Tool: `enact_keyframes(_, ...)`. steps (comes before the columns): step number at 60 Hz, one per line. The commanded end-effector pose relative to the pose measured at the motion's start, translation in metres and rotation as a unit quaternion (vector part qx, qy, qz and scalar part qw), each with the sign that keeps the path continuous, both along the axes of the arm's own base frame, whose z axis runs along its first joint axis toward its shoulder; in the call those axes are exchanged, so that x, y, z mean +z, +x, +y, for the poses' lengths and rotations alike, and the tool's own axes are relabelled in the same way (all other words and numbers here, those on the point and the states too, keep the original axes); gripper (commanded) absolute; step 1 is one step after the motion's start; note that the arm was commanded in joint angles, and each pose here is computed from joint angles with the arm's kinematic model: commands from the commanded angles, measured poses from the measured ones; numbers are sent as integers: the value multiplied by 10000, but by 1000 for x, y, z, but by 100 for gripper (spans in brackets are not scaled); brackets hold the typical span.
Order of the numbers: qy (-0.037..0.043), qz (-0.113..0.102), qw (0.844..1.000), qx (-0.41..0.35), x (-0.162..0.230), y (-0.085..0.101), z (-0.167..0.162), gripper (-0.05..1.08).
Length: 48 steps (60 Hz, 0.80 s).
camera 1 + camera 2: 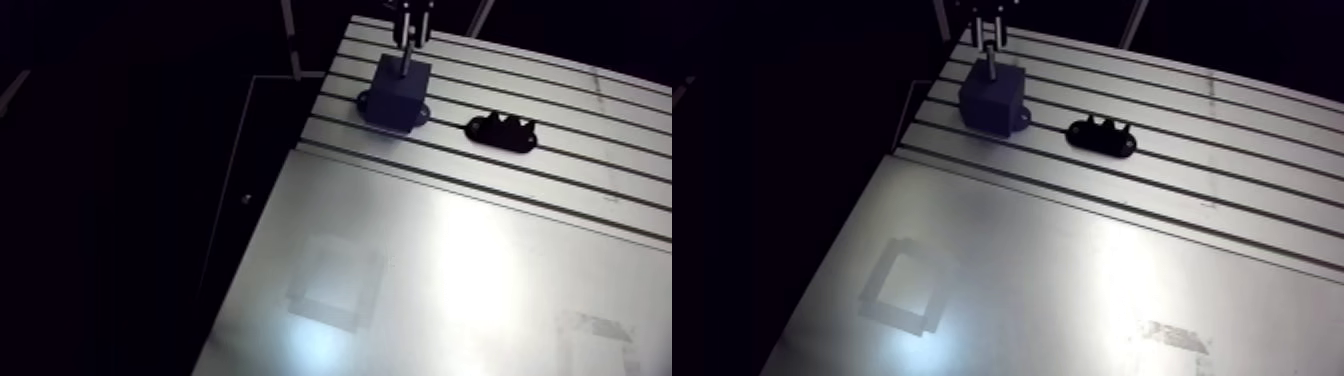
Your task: Pick up the M10 bolt and insert it into the hole until fully seated.
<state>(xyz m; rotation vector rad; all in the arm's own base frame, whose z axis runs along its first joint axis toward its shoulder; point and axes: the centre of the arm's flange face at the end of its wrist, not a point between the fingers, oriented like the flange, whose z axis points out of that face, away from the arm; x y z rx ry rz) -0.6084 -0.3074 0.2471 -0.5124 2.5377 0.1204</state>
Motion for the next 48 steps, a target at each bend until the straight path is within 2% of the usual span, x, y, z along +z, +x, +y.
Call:
enact_keyframes(1,7,8,10000,5,-1,-1,0,108)
enact_keyframes(48,14,3,10000,33,-3,-1,-3,108)
